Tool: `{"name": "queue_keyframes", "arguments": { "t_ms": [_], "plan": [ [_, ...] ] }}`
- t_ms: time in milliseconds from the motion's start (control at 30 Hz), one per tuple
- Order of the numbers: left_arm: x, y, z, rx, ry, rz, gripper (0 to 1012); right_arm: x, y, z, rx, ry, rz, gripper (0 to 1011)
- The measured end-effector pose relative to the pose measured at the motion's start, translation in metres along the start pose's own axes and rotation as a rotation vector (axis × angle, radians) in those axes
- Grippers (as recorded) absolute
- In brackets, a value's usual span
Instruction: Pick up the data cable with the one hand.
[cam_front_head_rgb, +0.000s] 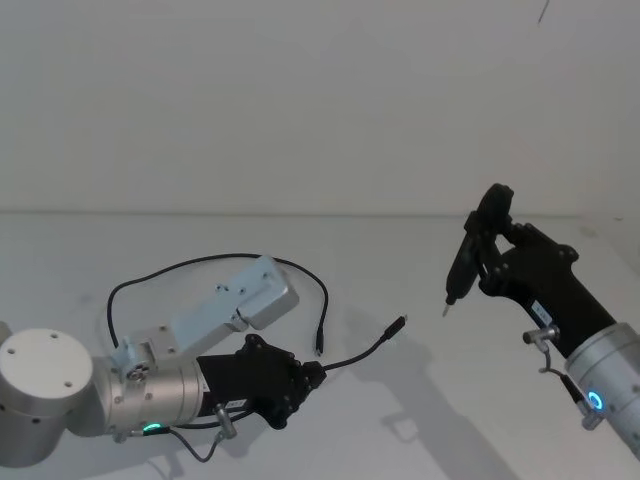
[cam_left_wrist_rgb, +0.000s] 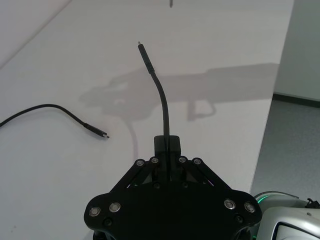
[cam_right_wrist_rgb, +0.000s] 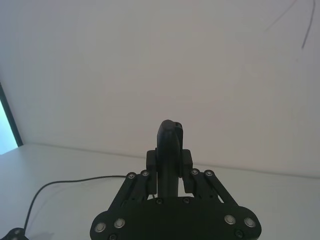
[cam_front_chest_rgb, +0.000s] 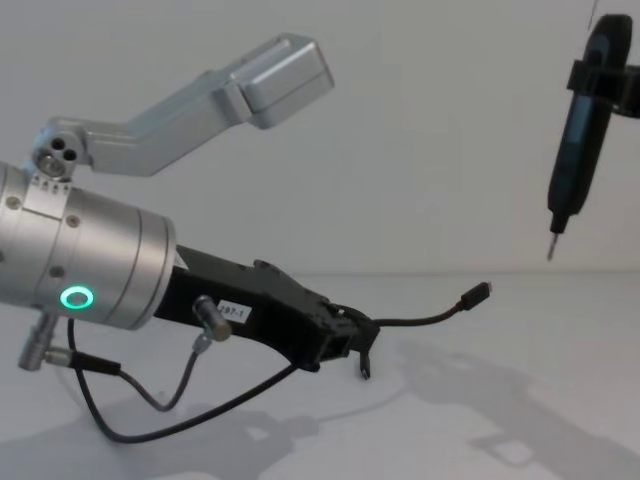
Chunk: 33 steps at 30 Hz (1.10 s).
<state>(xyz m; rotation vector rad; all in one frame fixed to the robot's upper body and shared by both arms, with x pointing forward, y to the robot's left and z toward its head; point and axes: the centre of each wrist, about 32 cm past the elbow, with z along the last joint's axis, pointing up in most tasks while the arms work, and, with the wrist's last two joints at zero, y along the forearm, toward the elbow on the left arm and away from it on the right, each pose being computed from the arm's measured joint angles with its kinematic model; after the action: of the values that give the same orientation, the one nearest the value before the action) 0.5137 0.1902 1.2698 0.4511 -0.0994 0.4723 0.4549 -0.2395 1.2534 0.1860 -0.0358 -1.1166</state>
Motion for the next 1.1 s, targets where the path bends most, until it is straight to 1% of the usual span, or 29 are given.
{"name": "queue_keyframes", "arguments": {
  "t_ms": [167, 400, 733, 1100],
  "plan": [
    [0.0013, 0.0033, -0.0006, -0.008, -0.011, -0.005, 36, 0.001, 0.006, 0.000, 0.000, 0.005, 0.021, 279],
    [0.0026, 0.0060, -0.0010, -0.014, -0.020, -0.009, 36, 0.005, 0.015, -0.004, -0.008, 0.011, 0.041, 279],
    [0.0034, 0.0080, -0.0015, -0.019, -0.026, -0.013, 36, 0.009, 0.026, -0.012, -0.022, 0.020, 0.068, 279],
    [0.0037, 0.0089, -0.0017, -0.021, -0.029, -0.014, 36, 0.012, 0.035, -0.017, -0.033, 0.032, 0.087, 279]
  ]
}}
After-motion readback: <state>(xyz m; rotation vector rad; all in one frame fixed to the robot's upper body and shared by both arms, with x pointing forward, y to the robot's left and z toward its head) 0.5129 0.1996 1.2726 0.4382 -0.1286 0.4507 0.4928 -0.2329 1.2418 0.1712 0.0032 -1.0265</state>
